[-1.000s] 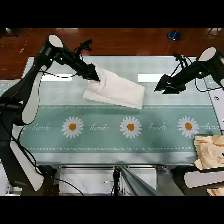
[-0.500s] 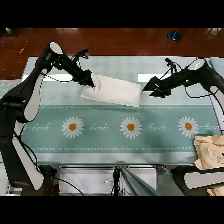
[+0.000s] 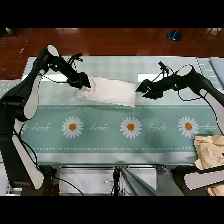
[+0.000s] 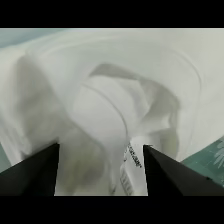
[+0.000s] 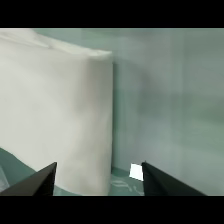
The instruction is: Fold the shirts.
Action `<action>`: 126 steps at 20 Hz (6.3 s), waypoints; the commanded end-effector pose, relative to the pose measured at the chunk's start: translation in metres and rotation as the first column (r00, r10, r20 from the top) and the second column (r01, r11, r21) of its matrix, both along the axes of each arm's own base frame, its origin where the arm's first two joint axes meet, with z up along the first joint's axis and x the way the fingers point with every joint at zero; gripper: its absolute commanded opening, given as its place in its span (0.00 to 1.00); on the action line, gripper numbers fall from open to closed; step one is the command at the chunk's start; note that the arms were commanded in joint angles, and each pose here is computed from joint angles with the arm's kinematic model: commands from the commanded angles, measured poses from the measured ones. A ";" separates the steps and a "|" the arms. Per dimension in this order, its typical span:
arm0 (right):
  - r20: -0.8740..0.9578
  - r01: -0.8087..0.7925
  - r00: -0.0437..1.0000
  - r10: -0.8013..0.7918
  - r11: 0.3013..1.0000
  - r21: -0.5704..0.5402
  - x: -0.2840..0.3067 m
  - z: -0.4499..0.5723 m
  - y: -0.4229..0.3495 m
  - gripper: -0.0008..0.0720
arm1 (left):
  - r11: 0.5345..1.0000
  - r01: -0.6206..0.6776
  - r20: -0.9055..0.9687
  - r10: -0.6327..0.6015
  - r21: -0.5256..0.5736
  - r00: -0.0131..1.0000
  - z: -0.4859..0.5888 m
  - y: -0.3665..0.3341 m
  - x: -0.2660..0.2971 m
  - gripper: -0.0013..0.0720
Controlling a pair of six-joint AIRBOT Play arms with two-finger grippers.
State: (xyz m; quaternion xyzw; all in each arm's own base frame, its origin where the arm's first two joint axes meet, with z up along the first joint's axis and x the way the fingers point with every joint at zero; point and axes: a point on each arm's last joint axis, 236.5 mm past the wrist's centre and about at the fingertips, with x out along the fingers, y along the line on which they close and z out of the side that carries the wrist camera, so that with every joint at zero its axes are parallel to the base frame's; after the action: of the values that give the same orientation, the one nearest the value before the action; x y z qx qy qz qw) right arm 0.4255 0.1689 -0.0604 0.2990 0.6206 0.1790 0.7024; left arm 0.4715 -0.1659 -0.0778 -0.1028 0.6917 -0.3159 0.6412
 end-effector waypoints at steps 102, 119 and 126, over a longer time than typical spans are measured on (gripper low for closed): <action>0.726 1.000 -0.028 -0.687 -0.026 0.014 -0.191 0.216 -0.558 0.04 | 0.931 -0.362 0.370 0.324 0.037 0.871 0.154 0.189 0.037 0.46; -0.151 -0.348 0.932 0.330 0.692 -0.633 -0.010 0.093 -0.138 0.17 | 0.855 -0.053 0.371 -0.166 0.515 0.914 0.123 0.046 0.012 0.46; 0.196 -0.097 0.955 0.224 0.858 -0.503 0.061 0.110 -0.124 0.36 | 0.867 -0.125 0.448 -0.122 0.483 0.886 0.126 0.042 0.033 0.48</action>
State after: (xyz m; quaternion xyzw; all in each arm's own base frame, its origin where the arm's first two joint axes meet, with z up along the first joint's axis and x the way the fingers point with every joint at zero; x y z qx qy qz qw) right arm 0.4555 0.0400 0.0386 0.0018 0.6313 0.1041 0.7686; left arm 0.4965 -0.1229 0.0464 0.1439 0.5883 -0.1475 0.7819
